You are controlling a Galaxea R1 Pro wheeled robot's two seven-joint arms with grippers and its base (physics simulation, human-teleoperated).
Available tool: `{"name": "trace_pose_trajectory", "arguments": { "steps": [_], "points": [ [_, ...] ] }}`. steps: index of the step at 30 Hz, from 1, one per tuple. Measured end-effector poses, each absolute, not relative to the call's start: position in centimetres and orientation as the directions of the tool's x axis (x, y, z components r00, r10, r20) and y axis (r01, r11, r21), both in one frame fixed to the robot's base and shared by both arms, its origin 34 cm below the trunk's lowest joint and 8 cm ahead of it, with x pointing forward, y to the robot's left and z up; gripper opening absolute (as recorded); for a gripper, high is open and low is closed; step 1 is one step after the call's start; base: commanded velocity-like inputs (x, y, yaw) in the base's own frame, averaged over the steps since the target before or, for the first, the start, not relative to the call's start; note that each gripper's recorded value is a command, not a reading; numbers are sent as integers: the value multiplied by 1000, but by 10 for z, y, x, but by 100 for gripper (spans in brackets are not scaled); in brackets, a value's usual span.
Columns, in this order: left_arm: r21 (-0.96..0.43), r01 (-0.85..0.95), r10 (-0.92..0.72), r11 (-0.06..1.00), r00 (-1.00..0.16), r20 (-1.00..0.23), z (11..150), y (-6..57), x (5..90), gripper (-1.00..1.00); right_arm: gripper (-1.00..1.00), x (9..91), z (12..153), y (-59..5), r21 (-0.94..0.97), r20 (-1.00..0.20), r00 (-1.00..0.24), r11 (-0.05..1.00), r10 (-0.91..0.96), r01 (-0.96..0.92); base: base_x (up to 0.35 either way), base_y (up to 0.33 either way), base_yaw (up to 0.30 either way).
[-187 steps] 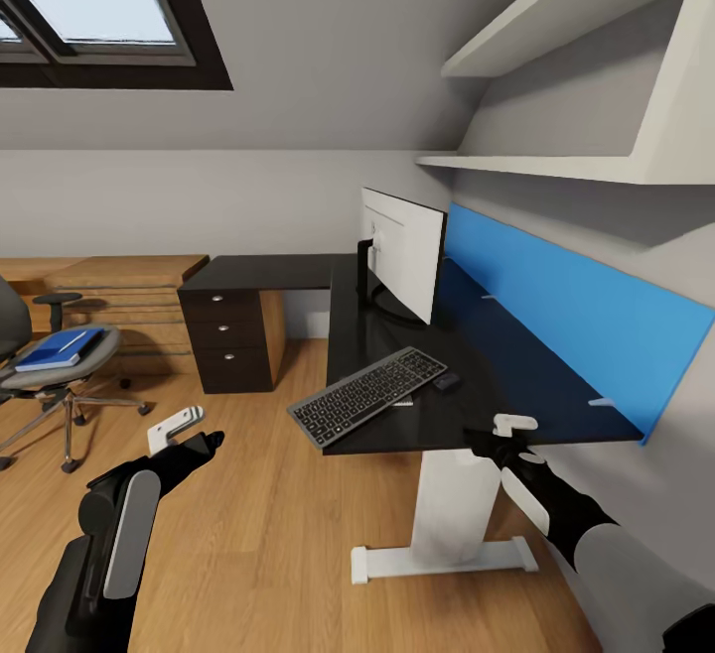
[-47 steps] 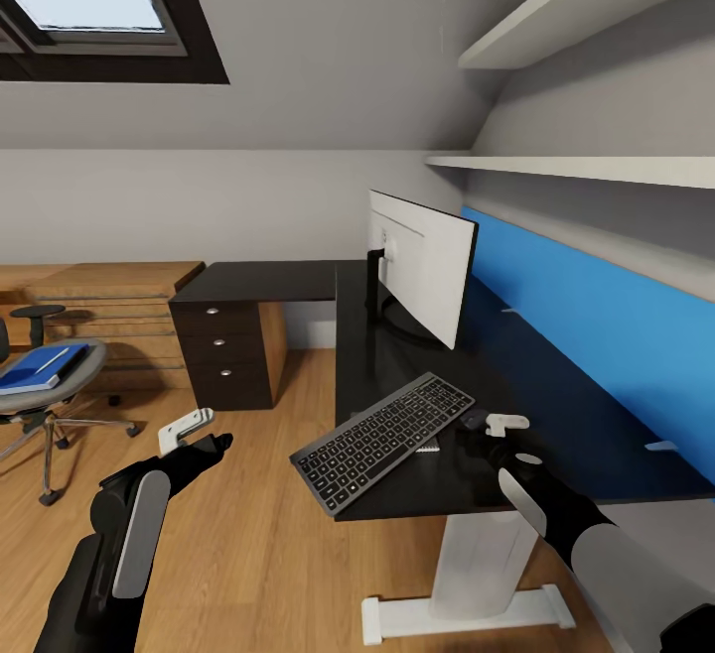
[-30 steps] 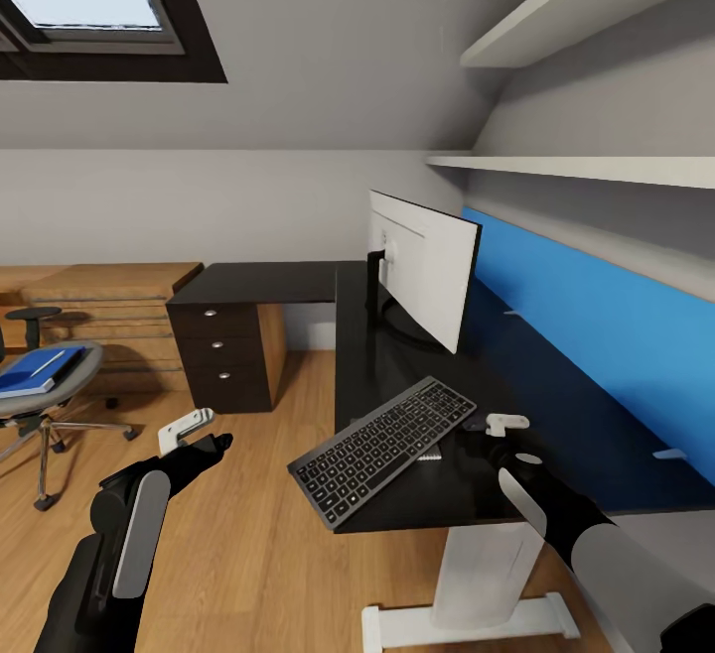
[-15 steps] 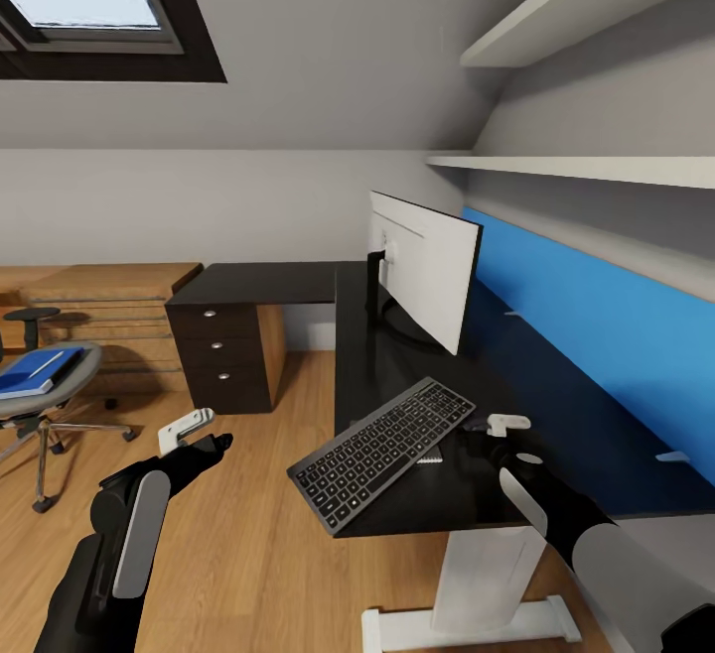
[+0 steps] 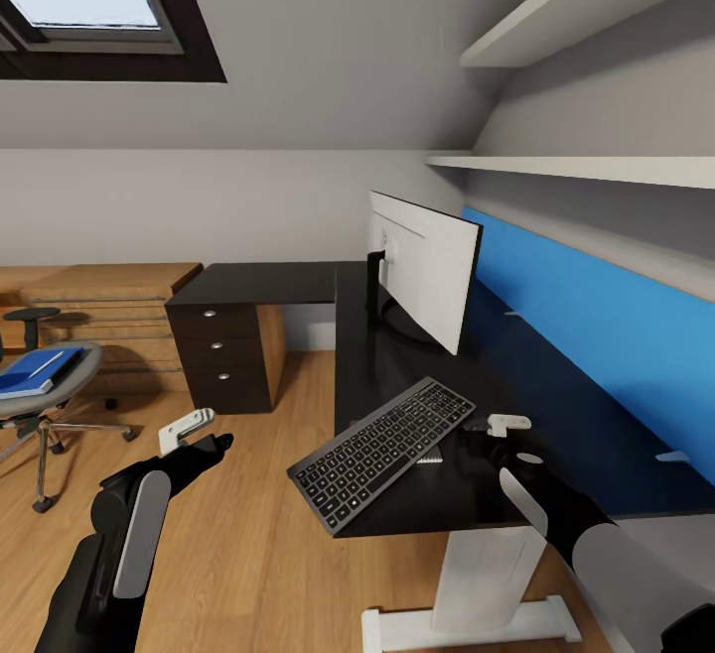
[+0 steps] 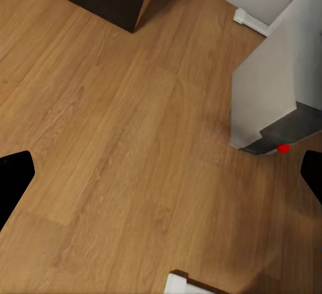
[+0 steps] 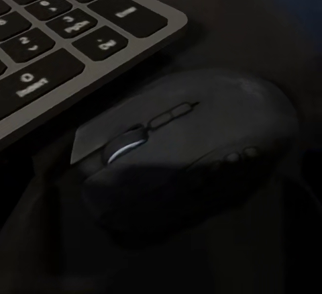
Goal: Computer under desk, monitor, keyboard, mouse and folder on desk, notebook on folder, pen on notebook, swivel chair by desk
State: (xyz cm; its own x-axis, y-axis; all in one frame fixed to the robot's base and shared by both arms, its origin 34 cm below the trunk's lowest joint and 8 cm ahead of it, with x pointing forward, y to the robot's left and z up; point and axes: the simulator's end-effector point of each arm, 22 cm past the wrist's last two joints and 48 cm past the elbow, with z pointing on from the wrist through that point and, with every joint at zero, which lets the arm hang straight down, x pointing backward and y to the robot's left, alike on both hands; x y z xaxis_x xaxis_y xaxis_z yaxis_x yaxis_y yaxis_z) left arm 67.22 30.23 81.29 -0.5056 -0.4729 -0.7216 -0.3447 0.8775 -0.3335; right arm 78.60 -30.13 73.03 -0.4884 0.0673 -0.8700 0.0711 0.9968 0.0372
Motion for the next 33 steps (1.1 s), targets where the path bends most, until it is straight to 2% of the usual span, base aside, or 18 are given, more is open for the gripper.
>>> {"name": "trace_pose_trajectory", "arguments": {
  "steps": [33],
  "points": [
    [-328,-320,-454,889,-518,-725,813,290,674,100,100,786,731,-303,37,-870,-488,997,68,73,12,0,0]
  ]
}}
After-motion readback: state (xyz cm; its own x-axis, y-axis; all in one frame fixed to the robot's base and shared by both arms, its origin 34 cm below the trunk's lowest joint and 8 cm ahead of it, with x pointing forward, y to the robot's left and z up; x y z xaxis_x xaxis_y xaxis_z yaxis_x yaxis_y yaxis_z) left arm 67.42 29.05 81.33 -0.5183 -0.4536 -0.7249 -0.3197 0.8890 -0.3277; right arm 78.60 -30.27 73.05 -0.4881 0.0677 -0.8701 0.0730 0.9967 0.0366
